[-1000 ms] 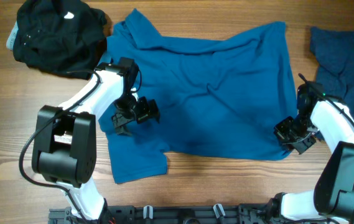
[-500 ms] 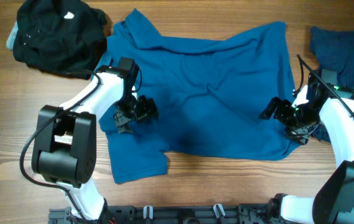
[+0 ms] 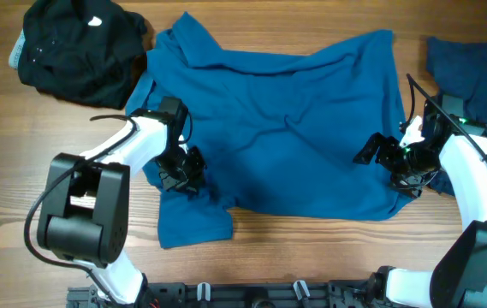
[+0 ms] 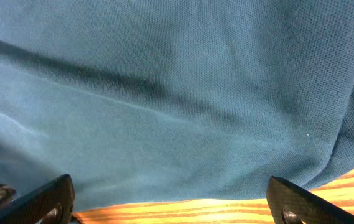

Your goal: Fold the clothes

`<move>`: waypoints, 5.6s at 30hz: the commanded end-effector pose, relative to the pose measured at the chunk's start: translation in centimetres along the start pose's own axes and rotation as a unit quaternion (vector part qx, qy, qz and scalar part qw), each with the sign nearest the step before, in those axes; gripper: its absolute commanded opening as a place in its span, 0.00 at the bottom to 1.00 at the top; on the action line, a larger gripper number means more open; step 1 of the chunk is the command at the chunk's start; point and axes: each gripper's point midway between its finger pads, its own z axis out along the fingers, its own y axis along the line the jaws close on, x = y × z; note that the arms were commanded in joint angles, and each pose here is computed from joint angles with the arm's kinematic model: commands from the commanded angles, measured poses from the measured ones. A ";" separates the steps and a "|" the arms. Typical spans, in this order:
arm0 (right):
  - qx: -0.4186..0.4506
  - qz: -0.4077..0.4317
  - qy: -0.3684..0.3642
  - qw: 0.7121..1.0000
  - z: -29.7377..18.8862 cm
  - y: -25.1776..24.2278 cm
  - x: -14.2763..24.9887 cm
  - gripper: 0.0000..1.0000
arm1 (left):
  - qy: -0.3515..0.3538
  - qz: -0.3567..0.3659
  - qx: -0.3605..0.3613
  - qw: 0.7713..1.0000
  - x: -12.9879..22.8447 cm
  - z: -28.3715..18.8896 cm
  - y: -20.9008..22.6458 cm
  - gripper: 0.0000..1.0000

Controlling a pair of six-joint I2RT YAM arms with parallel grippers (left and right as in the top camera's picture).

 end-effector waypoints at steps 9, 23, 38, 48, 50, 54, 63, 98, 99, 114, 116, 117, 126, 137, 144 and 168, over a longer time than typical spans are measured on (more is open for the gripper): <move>-0.009 -0.013 -0.017 1.000 -0.7 0.5 -0.7 0.99 | 0.035 -0.048 -0.082 0.995 1.9 0.9 3.6 0.14; 0.104 0.087 -0.043 0.990 -1.1 -3.6 -1.0 1.00 | -0.035 -0.091 -0.080 0.992 0.2 -2.7 5.3 0.84; 0.135 0.190 -0.053 0.971 1.2 -6.0 0.1 0.96 | -0.152 -0.056 0.003 0.987 1.1 -9.6 3.4 1.00; 0.129 0.195 -0.073 0.970 1.0 -5.8 -0.7 0.04 | -0.146 -0.058 -0.002 0.988 1.4 -9.5 3.7 1.00; 0.134 0.211 -0.086 0.964 0.4 -6.0 -0.7 0.04 | -0.144 -0.058 -0.004 0.988 1.5 -9.4 3.7 1.00; 0.131 0.219 -0.124 0.959 -1.7 -6.7 -0.9 0.04 | -0.139 -0.060 -0.008 0.988 1.7 -9.4 3.9 1.00; 0.123 0.261 -0.101 0.952 -0.4 -10.6 0.5 0.06 | -0.138 -0.061 -0.009 0.989 1.8 -9.3 4.0 1.00; 0.171 0.286 -0.040 0.942 3.8 -13.9 2.1 0.04 | -0.141 -0.060 -0.006 0.988 1.6 -9.4 3.9 1.00; 0.182 0.298 -0.040 0.936 3.6 -14.2 2.4 0.04 | -0.141 -0.060 -0.006 0.988 1.6 -9.4 3.9 1.00; 0.239 0.390 -0.048 0.888 2.2 -16.4 4.2 0.04 | -0.141 -0.060 -0.007 0.988 1.6 -9.4 3.9 1.00; 0.235 0.402 -0.051 0.883 1.5 -16.7 4.3 0.04 | -0.141 -0.060 -0.007 0.988 1.6 -9.4 3.9 1.00; 0.234 0.407 -0.053 0.881 1.1 -16.8 4.3 0.04 | -0.141 -0.059 -0.007 0.988 1.6 -9.4 3.9 1.00; 0.158 0.341 -0.126 0.918 -3.5 -14.3 2.3 0.04 | -0.145 -0.054 -0.003 0.988 1.4 -9.5 3.7 1.00; -0.209 -0.057 -0.256 0.942 -13.0 2.9 -0.1 0.63 | -0.275 0.087 0.051 0.956 -0.8 -18.1 -3.8 1.00; -0.148 -0.191 -0.221 0.945 -11.6 10.3 -0.8 0.61 | -0.324 0.112 0.116 0.932 -3.1 -20.3 -7.9 1.00; 0.055 -0.107 -0.102 0.987 -4.5 7.8 -4.5 0.97 | -0.275 0.080 0.079 0.955 -3.6 -17.4 -6.3 1.00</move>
